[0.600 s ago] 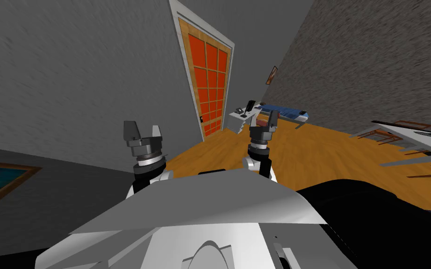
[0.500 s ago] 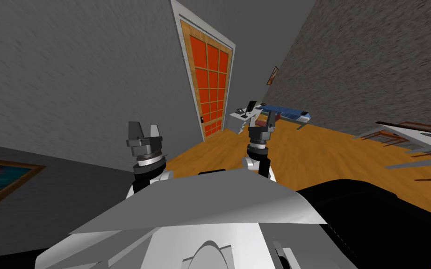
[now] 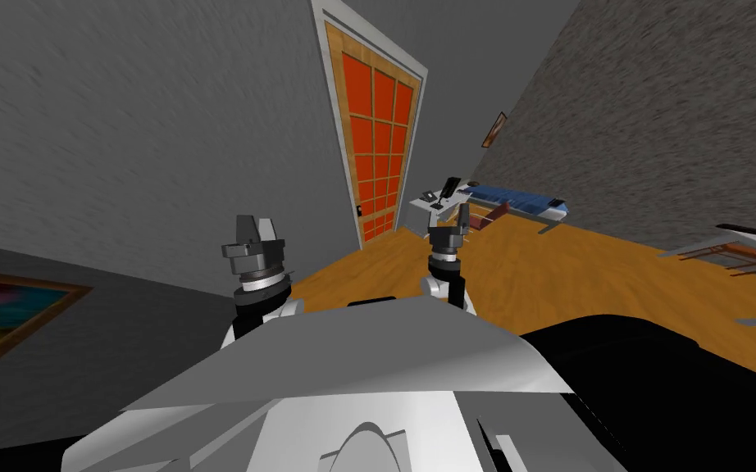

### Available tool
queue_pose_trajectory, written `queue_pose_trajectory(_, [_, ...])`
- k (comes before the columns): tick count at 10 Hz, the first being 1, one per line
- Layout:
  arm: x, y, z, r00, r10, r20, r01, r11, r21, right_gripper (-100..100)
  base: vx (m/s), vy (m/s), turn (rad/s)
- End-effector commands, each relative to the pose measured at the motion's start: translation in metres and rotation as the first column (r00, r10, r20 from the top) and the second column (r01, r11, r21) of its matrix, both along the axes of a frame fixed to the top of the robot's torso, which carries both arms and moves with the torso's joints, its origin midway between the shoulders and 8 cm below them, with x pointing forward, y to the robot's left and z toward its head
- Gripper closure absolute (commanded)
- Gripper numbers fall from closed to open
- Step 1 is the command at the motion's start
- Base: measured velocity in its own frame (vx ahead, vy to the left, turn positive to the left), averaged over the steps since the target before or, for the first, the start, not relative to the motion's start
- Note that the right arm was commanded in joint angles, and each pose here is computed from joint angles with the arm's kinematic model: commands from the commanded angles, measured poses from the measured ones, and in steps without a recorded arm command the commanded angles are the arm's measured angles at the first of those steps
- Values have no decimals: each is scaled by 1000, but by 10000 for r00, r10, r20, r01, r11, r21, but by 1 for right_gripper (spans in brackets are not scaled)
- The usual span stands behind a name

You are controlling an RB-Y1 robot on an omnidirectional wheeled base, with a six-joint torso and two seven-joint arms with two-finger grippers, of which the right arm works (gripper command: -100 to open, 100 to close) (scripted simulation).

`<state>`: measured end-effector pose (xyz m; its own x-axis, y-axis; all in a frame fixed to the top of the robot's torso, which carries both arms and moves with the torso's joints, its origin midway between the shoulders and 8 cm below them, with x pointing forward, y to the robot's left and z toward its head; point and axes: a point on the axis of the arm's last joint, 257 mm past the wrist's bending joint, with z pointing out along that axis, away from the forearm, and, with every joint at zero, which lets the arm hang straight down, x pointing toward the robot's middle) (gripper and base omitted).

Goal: Pull the door open

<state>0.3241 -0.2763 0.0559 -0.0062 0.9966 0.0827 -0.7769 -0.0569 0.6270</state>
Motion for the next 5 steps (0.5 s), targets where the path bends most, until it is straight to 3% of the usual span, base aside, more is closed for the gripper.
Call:
queue_pose_trajectory(1, [8,2,-12,9987,490,-165,-483,9980,416,-100,100,23,94])
queue_pose_trajectory(2, [11,2,-17,9973,699,-233,-684,9958,602,-100,102,10,100])
queue_pose_trajectory(3, [17,3,-28,9931,1112,-360,-1072,9894,979,-100,112,9,152])
queue_pose_trajectory(5, [23,5,-39,9873,1515,-475,-1439,9802,1359,-100,115,6,87])
